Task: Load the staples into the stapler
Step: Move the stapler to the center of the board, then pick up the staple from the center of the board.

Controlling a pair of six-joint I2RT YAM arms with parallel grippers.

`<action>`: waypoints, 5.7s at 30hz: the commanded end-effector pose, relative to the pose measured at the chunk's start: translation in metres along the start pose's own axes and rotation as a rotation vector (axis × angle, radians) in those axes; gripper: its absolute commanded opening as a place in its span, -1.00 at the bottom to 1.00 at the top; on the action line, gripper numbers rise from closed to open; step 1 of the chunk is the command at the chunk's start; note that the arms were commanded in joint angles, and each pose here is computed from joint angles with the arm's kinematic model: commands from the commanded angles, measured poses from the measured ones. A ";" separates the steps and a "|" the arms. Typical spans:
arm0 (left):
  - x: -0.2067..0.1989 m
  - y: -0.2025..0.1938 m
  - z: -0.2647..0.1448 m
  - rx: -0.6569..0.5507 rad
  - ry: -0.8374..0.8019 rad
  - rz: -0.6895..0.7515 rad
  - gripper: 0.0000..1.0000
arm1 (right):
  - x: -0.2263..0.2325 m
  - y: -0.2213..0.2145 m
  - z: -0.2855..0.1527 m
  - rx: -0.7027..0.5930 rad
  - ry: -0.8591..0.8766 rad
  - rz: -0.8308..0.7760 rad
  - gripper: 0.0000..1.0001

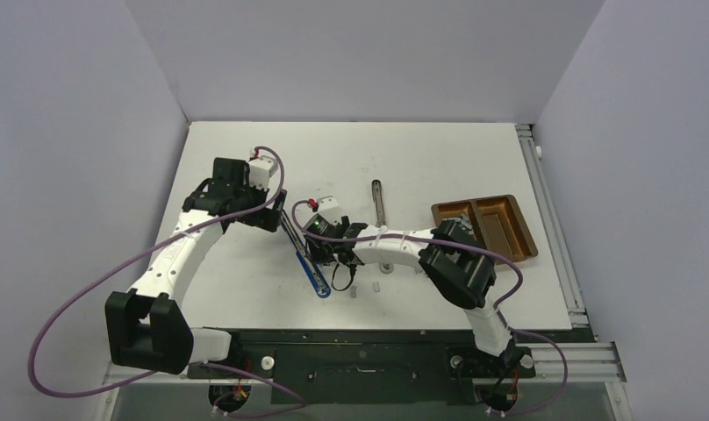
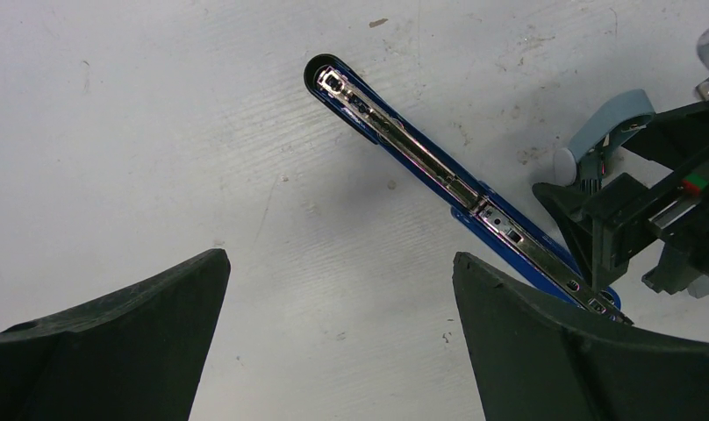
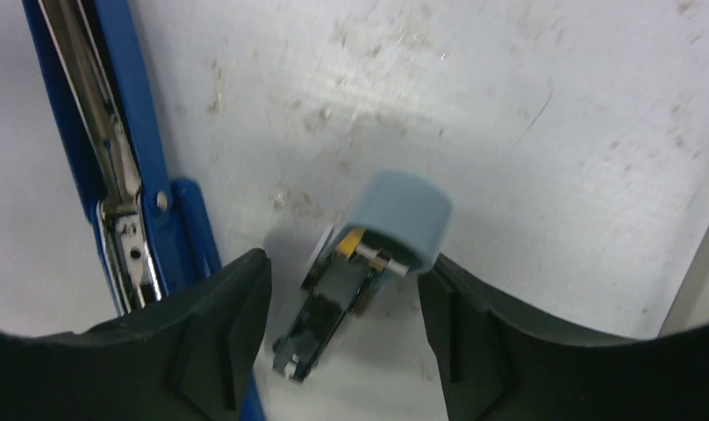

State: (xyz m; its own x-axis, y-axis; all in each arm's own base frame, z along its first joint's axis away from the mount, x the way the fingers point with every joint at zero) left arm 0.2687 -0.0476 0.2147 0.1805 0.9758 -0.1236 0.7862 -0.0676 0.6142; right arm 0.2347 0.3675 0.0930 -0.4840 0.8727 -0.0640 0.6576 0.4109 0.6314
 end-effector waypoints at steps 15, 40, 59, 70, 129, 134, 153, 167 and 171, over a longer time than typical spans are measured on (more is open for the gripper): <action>-0.002 0.026 -0.006 -0.056 -0.008 -0.013 0.96 | -0.063 -0.010 -0.003 -0.048 -0.180 0.038 -0.13; 0.002 0.044 -0.021 -0.101 0.027 -0.078 0.96 | -0.041 0.056 -0.103 -0.267 -0.007 0.005 0.32; 0.046 0.049 -0.043 -0.166 0.114 -0.255 0.94 | 0.066 0.046 -0.010 -0.116 0.131 -0.273 0.47; 0.045 0.050 -0.043 -0.166 0.101 -0.248 0.94 | 0.054 0.025 0.010 -0.095 -0.069 -0.199 -0.22; 0.047 0.059 -0.042 -0.186 0.097 -0.198 0.93 | -0.077 -0.061 -0.150 -0.038 -0.079 0.113 0.06; 0.049 0.057 -0.040 -0.183 0.119 -0.217 0.93 | -0.075 -0.079 -0.139 0.015 -0.040 0.096 0.10; 0.049 0.057 -0.045 -0.167 0.131 -0.214 0.93 | -0.065 -0.087 -0.088 0.114 -0.001 0.045 -0.21; 0.047 0.060 -0.051 -0.179 0.125 -0.214 0.93 | -0.064 -0.101 -0.073 0.168 -0.023 0.019 -0.29; 0.047 0.058 -0.051 -0.176 0.125 -0.214 0.93 | -0.064 -0.103 -0.070 0.175 -0.036 0.014 -0.33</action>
State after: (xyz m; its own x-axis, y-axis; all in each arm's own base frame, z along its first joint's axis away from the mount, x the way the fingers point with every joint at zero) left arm 0.2896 0.0038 0.2660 -0.0658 0.9827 -0.1733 0.7251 0.1663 0.6683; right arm 0.1546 0.2485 0.0906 -0.4587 0.8856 -0.0721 0.7567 0.4319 0.4908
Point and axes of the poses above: each gripper's point midway between its finger pads, its own z axis out along the fingers, its own x axis along the line the jaws close on, y = z × x, the point moved 9 cm from there along -z, back along the fingers, and after that the axes turned 12 degrees about -z, right-handed, at the moved point
